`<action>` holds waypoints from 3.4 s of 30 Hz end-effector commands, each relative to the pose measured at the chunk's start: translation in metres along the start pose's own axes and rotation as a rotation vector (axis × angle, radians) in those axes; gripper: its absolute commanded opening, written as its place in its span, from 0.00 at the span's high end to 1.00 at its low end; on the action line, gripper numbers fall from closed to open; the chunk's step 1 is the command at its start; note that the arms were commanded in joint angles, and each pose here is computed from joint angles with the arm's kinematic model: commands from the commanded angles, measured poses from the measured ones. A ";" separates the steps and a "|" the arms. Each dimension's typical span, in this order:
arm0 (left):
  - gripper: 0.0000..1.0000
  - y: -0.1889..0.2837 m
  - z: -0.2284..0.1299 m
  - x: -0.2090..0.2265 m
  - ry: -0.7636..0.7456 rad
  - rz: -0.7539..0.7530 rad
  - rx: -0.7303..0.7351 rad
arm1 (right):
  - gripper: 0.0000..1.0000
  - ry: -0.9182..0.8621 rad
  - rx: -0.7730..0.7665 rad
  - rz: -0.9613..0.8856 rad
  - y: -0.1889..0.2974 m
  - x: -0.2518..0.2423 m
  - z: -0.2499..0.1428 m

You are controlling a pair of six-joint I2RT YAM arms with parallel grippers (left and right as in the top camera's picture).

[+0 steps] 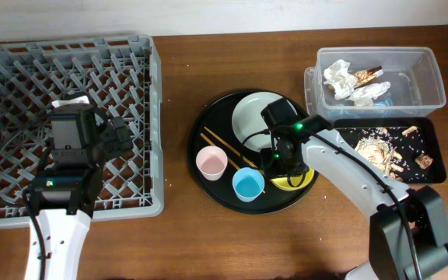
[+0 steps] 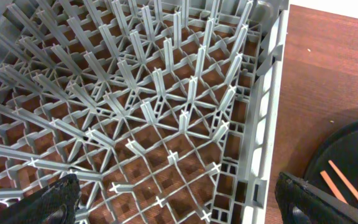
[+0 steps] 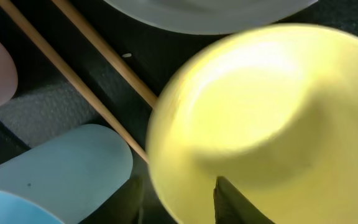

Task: Sort waste into correct bins and load items into the dishwasher rack
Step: 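Return the yellow bowl to the black round tray, then grasp the blue cup with the right gripper, then lift the blue cup and hand it to the left gripper, then place the blue cup upside down in the dish rack with left gripper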

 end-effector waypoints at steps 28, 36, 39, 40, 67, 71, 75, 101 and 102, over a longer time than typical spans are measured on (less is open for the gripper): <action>0.01 0.001 -0.007 -0.013 0.009 -0.090 0.045 | 0.60 -0.075 0.035 0.083 0.017 0.036 -0.035; 0.01 0.001 -0.007 -0.013 0.009 -0.091 0.045 | 0.78 -0.104 0.050 0.076 -0.004 0.035 -0.035; 0.01 0.001 -0.007 -0.013 0.009 -0.091 0.045 | 0.96 -0.105 0.056 0.085 -0.003 0.037 -0.035; 0.01 0.002 -0.008 -0.017 0.009 -0.116 0.049 | 0.96 -0.105 0.057 0.092 0.002 0.038 -0.034; 0.01 0.069 0.036 -0.154 0.240 -1.701 0.457 | 0.96 0.374 -0.452 1.175 0.242 0.084 0.068; 0.01 0.077 0.030 -0.168 0.206 -1.726 0.488 | 0.96 0.404 -0.367 1.248 0.217 0.109 0.080; 0.01 0.084 0.024 -0.178 0.181 -1.745 0.512 | 0.96 0.419 -0.354 1.235 0.210 0.131 0.076; 0.56 0.087 0.063 -0.149 -0.033 -1.740 0.114 | 0.02 0.213 -0.428 1.143 0.205 0.079 0.113; 0.56 0.086 0.071 -0.138 -0.057 -1.719 0.046 | 0.02 0.150 -0.423 1.120 0.201 0.059 0.117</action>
Point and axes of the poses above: each gripper's point midway between its finger pads, its own y axis back along the fingers, its own x axis along the line the jaws close on, z = x × y, the point moved 2 cm from there along y, back along the fingers, and after that the axes turned 4 degrees about -y, right-handed, at the moved point
